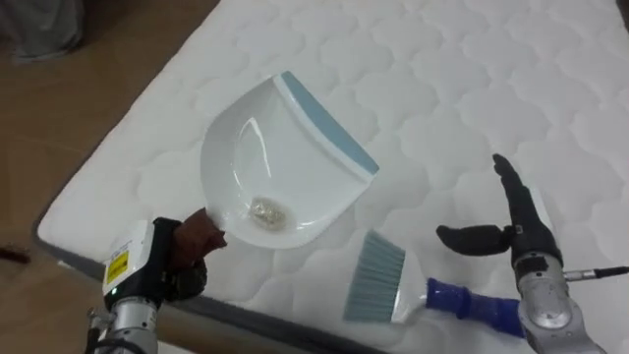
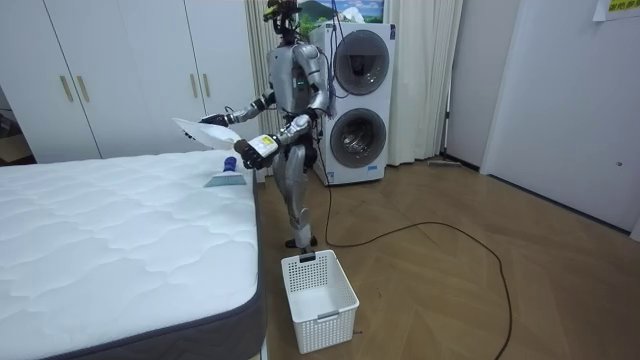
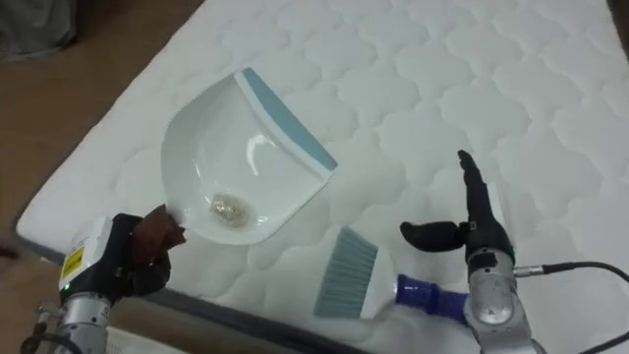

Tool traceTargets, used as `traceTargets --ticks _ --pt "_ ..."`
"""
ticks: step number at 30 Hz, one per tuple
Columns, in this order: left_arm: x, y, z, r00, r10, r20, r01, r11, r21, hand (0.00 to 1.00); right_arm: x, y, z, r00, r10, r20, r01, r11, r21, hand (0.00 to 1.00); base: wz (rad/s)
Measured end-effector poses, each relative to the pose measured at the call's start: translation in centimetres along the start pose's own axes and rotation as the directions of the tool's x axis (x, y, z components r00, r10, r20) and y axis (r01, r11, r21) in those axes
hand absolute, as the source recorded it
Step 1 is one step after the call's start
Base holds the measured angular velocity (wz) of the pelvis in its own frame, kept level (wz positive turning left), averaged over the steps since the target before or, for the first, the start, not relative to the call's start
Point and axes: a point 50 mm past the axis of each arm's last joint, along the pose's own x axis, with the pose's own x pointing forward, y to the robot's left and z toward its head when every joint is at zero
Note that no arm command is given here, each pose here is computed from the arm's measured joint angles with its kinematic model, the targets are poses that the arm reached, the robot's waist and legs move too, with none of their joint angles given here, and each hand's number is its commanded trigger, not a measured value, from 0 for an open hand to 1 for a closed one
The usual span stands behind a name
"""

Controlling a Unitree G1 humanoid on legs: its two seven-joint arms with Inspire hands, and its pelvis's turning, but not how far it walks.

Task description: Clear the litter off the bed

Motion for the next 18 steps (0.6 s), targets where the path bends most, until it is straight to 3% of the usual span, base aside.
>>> traceTargets --ticks 13,18 --pt "-0.2 0.5 -0.1 1.000 0.022 0.013 -0.022 1.000 -0.015 1.00 0.0 -0.2 0.8 0.997 -0.066 0.044 0.066 0.998 0.002 0.00 0.32" --pt "-0.1 0.4 0.3 0.999 0.024 0.038 -0.023 0.999 -0.024 1.00 -1.4 0.1 0.7 0.994 -0.083 0.074 0.082 0.996 0.023 0.00 1.02"
